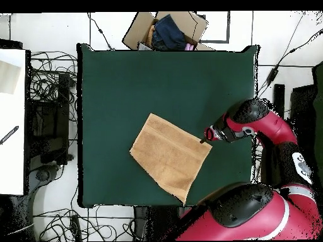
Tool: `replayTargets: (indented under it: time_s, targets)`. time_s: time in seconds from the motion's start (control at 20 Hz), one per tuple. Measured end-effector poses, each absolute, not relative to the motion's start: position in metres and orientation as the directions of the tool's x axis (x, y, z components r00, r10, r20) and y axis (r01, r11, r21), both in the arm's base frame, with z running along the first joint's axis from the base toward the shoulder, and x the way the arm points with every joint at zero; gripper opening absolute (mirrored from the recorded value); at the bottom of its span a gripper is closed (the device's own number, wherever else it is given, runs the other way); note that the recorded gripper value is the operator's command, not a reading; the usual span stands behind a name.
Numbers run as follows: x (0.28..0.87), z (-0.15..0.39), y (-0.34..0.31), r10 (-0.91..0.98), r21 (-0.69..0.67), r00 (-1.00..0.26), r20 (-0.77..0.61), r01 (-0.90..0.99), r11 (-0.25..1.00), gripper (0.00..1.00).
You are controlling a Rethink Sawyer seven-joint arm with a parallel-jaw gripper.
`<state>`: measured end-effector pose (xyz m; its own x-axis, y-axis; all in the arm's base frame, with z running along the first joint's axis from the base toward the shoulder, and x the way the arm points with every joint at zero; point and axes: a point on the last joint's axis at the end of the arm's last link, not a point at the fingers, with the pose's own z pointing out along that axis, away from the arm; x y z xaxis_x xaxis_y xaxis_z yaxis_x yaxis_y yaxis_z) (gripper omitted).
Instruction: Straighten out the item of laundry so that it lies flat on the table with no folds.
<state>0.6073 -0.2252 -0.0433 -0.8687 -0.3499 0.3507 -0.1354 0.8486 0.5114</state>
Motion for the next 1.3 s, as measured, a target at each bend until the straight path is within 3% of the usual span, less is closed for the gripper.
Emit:
replayTargets:
  time_s: [1.3]
  targets:
    - [0.597, -0.033, -0.230, -0.368, 0.493, -0.853, 0.370, -0.156, 0.856, 1.00]
